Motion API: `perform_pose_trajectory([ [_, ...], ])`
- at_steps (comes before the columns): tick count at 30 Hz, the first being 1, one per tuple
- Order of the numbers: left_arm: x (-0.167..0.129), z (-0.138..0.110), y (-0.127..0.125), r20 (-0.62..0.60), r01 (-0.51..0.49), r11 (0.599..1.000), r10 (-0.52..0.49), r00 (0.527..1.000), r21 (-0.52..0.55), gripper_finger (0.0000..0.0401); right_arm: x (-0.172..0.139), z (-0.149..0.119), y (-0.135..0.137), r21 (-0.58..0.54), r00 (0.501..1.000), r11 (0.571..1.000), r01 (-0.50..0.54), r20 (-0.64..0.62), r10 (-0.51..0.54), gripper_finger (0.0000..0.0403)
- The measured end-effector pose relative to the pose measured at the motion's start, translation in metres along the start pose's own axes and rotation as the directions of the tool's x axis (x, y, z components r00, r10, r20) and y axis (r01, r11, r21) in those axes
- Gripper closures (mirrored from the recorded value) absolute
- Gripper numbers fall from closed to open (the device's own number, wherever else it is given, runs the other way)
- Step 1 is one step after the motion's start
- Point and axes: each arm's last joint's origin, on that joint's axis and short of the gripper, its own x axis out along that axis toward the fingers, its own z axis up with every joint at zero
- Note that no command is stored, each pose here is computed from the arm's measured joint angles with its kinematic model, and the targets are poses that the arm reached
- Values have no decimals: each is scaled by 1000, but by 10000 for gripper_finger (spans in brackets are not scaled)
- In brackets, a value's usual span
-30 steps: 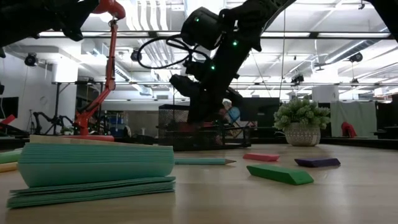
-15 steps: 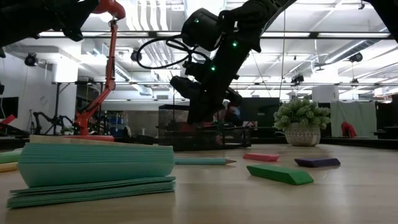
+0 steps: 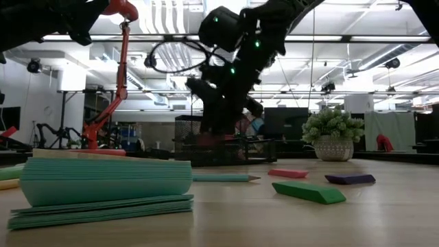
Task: Pick and place office supplies into organizer
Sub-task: Put the pink eraser into the desk organizer
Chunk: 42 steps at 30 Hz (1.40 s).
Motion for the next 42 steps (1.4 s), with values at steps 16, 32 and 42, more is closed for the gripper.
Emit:
perform_pose_trajectory([
  [16,0,-1,0,-11,2,1000,-2,1000,1,214,-73,-40,64,-1,933,999,41,-358,-39,263],
  [32,0,1,0,2,-1,1000,1,1000,0,214,-78,-107,95,52,904,985,162,-408,-127,167],
  [42,0,0,0,-1,0,1000,0,1000,1,214,-54,-131,88,1,863,971,241,-457,-214,160],
])
